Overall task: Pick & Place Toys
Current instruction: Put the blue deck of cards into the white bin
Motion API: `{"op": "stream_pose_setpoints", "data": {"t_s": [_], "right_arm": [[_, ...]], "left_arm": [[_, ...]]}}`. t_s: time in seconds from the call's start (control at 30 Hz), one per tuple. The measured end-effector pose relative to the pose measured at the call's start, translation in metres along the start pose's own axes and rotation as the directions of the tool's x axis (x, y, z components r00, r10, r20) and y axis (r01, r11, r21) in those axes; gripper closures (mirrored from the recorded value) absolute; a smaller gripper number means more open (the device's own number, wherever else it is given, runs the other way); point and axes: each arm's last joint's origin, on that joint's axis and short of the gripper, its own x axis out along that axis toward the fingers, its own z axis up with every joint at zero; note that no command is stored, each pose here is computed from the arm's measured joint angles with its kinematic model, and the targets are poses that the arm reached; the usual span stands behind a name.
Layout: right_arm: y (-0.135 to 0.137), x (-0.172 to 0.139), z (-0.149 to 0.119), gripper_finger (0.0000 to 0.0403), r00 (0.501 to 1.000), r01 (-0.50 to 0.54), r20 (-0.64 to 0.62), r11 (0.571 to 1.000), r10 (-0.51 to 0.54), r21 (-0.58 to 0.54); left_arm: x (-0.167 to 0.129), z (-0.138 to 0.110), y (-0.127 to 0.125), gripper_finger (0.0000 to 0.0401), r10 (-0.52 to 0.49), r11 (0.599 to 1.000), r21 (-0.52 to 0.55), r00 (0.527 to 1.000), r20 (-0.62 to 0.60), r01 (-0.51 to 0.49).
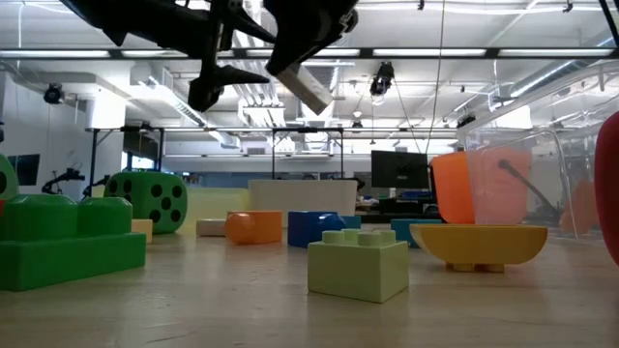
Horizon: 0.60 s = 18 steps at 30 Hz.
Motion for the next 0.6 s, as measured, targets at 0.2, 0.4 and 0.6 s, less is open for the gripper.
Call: {"op": "stream_pose_setpoints", "data": {"t_s": [0.2,0.4,0.6], "right_arm": [[0.0064,0.0067,0.0043,0.0112,0.999,0.001,0.046,0.999,0.001,-0.032],[0.0046,0.0087,0.0051,0.0112,0.999,-0.004,0.049,1.0,0.005,-0.025],[0.0048,0.0086,0.0058,0.0112,0.998,-0.013,0.056,1.0,0.014,-0.021]], "left_arm": [[0.0028,-0.0009,0.0026,0.0157,0.039,0.999,0.009,0.999,0.011,-0.039],[0.0057,-0.0041,0.0075,0.0169,0.086,0.996,0.015,0.996,-0.007,-0.086],[0.0069,-0.0034,0.0063,0.0241,0.069,0.997,0.034,0.998,0.002,-0.069]]}}
